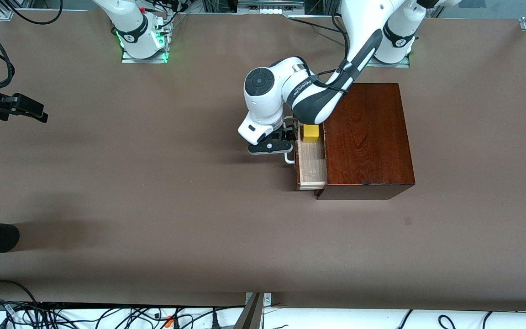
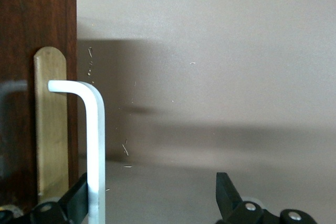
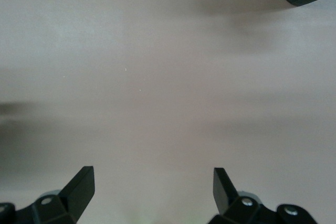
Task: Open drawer, take yellow block, close drawer
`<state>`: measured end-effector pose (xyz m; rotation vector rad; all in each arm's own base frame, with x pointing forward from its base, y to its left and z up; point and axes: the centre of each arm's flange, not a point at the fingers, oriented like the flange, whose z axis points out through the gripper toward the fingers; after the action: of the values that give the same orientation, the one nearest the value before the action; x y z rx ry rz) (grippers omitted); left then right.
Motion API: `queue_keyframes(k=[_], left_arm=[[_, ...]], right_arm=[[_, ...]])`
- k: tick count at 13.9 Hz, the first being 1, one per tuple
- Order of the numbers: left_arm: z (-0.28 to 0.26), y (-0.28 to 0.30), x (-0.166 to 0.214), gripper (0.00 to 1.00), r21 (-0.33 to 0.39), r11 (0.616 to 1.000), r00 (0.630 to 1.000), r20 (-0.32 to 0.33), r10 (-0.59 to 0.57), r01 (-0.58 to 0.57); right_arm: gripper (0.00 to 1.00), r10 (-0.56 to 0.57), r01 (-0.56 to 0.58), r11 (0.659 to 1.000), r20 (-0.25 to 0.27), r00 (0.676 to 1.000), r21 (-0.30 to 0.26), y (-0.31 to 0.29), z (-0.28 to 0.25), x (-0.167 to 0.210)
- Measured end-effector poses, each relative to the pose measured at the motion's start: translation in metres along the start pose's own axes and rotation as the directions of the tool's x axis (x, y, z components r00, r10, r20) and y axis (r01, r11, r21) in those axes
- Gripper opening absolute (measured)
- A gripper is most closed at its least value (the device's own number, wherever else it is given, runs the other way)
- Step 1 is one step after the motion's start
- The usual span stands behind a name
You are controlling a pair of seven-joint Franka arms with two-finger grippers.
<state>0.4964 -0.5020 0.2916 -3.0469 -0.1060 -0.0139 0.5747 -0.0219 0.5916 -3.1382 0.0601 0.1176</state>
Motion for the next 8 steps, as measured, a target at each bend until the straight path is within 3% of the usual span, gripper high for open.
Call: queue_keyframes(k=[4, 8], left_arm=[[-0.014, 0.001, 0.003, 1.00, 0.010, 1.000, 1.000, 0.003, -0.005, 0.005], [-0.062, -0.001, -0.009, 1.00, 0.046, 0.999, 1.000, 0.002, 0.005, -0.005]], right_arm=[[1.00, 0.000, 0.000, 1.000, -0.001, 1.000, 0.000, 0.000, 0.000, 0.000], [1.00, 0.000, 0.000, 1.000, -0.002, 1.000, 0.000, 0.000, -0.001, 0.000]])
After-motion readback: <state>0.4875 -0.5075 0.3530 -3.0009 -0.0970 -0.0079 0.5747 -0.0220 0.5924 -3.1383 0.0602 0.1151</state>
